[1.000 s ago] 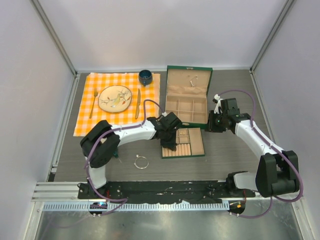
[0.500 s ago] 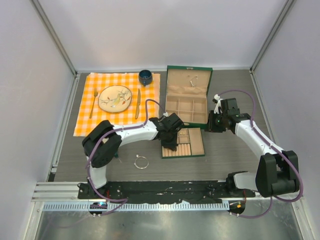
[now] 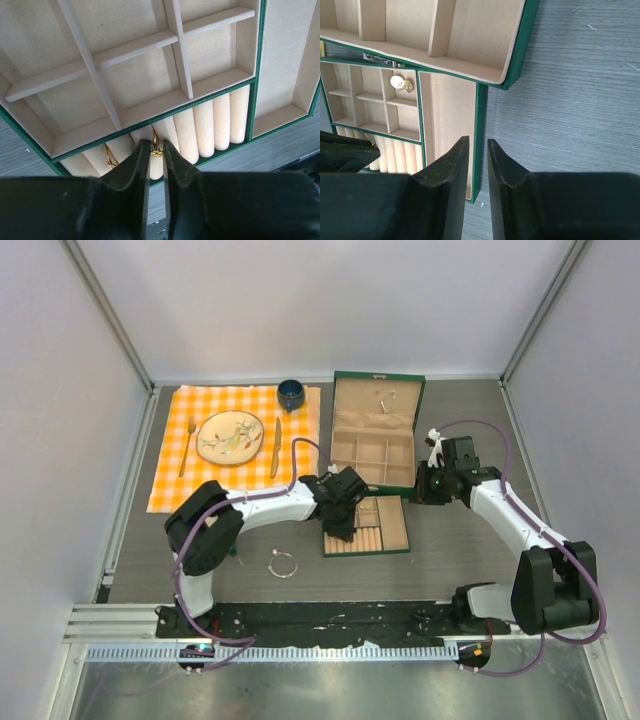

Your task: Organize the mixed jewelry

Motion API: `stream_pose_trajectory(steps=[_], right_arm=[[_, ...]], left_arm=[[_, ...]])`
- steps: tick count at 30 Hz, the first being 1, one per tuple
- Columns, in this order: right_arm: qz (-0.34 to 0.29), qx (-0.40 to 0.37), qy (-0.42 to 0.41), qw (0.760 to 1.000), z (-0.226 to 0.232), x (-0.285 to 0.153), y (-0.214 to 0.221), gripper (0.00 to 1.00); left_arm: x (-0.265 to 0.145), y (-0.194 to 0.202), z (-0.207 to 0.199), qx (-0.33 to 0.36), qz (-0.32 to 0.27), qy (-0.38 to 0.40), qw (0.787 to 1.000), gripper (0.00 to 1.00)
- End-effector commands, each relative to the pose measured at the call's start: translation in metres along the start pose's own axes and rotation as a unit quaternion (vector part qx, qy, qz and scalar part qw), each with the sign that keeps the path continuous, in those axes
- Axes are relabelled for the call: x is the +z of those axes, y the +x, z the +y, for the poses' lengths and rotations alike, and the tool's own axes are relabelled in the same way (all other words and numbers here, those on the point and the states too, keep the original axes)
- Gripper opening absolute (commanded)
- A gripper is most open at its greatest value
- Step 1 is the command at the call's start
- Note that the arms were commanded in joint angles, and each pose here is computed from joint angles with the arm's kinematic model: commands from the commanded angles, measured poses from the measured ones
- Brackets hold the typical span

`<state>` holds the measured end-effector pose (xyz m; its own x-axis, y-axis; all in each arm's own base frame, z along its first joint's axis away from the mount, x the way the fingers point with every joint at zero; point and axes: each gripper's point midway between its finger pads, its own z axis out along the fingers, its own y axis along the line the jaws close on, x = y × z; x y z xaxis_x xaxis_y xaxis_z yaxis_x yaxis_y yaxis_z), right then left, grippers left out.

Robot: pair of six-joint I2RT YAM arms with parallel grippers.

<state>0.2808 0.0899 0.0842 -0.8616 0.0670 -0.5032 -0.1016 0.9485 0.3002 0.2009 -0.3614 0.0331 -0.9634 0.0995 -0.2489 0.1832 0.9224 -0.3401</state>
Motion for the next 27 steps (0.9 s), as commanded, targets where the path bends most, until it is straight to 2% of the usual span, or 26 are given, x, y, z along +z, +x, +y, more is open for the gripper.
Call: stream_pose_trajectory(steps=[1,9,19,20,27], right_arm=[[-0.02,-0.005,-0.008,1.0,0.002,-0.003,-0.01,0.27],[-0.02,-0.002,-0.008,1.0,0.001,-0.003,-0.011,0.27],[-0.02,-0.005,-0.01,1.0,0.001,-0.003,-0.011,0.27],[-0.021,-0.008,-0.011,1.0,0.002,-0.003,-0.012,0.27],[-0.037,-0.04,-0.037,0.998,0.012,-0.012,-0.02,0.29]], left_arm=[[-0.006,-0.013,-0.014,0.023,-0.032,0.016,0.999,0.22],[-0.019,-0.021,-0.02,0.039,-0.051,0.03,0.998,0.39],[-0.047,-0.032,-0.03,0.076,-0.081,0.053,0.992,0.41],[-0.054,-0.041,-0.029,0.087,-0.103,0.046,0.99,0.41],[-0.101,-0.071,-0.02,0.174,-0.159,0.05,0.971,0.46]])
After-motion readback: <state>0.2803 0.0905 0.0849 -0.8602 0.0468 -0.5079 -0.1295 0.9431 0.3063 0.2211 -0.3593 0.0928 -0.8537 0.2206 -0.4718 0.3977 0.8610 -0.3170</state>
